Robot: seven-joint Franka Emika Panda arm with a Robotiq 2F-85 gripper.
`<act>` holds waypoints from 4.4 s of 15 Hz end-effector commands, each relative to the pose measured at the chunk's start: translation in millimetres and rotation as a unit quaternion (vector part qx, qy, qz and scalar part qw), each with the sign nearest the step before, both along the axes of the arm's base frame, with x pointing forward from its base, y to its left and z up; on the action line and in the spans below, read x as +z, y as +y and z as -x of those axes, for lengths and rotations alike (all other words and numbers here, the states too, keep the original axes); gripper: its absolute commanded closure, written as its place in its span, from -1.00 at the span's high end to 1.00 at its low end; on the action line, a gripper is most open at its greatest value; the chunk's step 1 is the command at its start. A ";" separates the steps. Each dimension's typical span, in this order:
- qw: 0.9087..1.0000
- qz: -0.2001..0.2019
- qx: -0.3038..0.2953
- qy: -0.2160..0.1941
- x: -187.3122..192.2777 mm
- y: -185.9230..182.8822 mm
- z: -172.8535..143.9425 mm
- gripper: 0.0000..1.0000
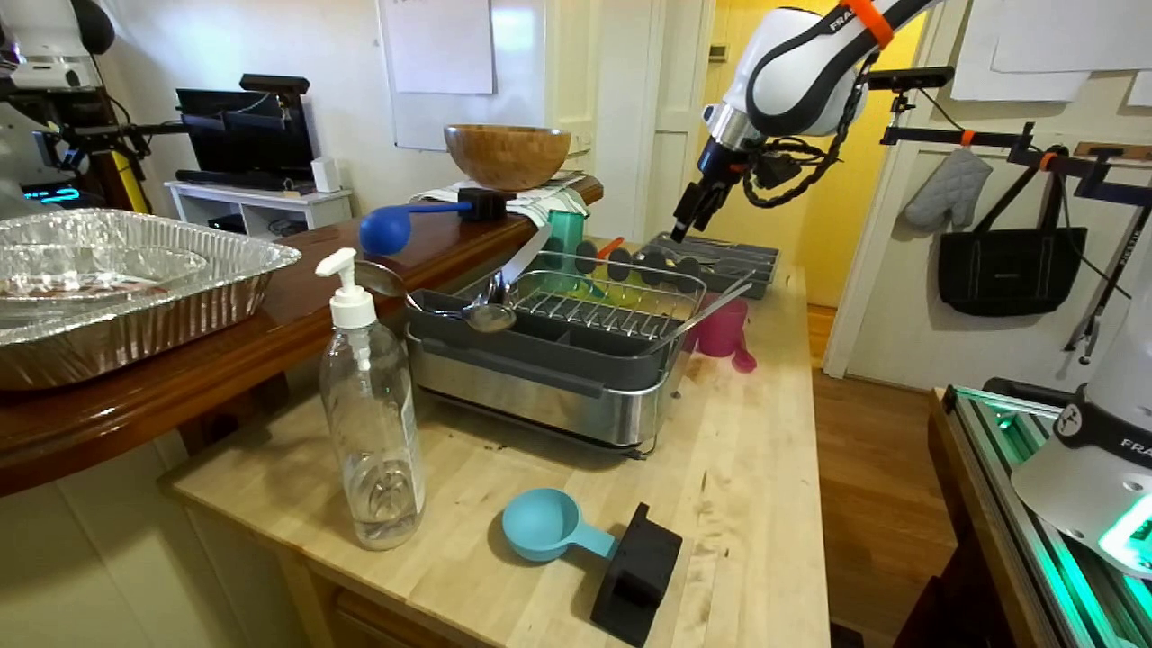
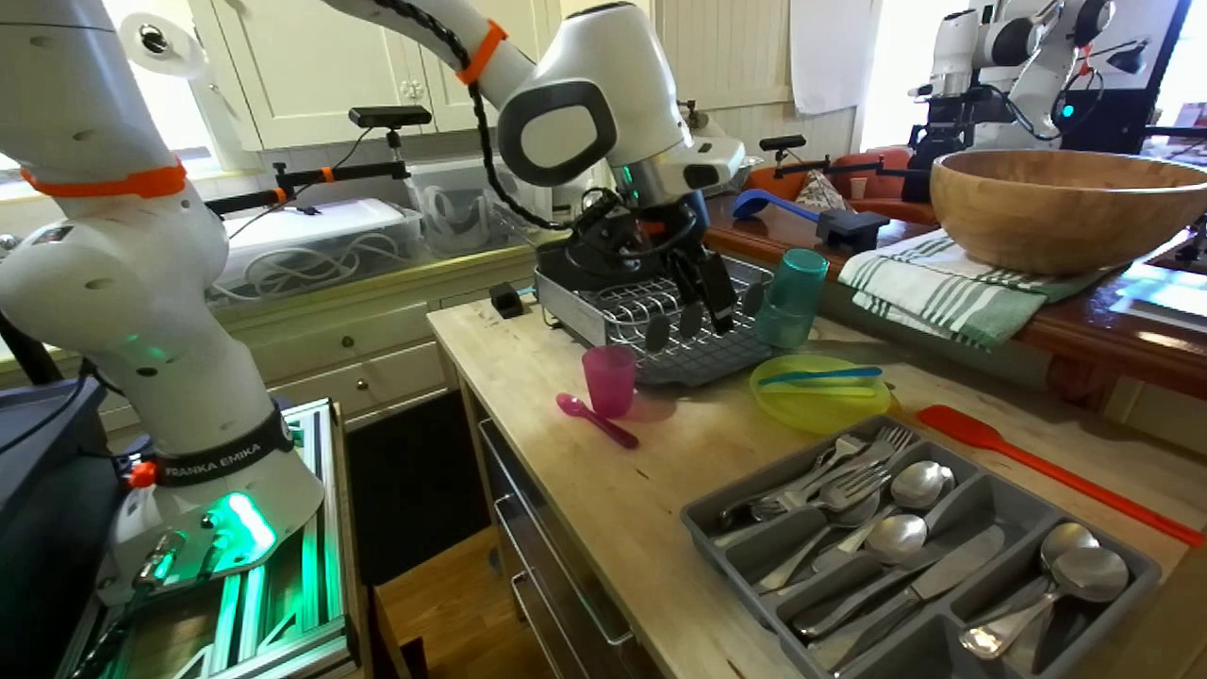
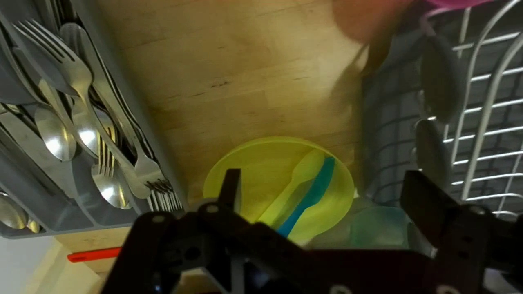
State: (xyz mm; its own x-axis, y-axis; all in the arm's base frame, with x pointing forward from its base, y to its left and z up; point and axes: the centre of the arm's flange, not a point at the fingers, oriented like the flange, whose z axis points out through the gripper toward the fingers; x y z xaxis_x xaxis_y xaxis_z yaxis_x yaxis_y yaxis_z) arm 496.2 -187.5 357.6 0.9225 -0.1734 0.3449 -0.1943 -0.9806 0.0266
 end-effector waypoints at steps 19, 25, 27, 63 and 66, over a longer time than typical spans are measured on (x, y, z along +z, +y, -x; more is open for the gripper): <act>0.998 -0.008 -0.063 0.000 -67.9 -37.5 -102.7 1.00; 0.997 -0.014 -0.071 -0.017 -91.3 -43.1 -132.5 1.00; 0.997 -0.021 -0.075 -0.022 -98.6 -44.2 -139.7 1.00; 0.993 -0.074 -0.079 -0.045 -140.3 -47.2 -190.5 -0.37; 0.993 -0.075 -0.077 -0.046 -139.1 -46.2 -190.3 -0.75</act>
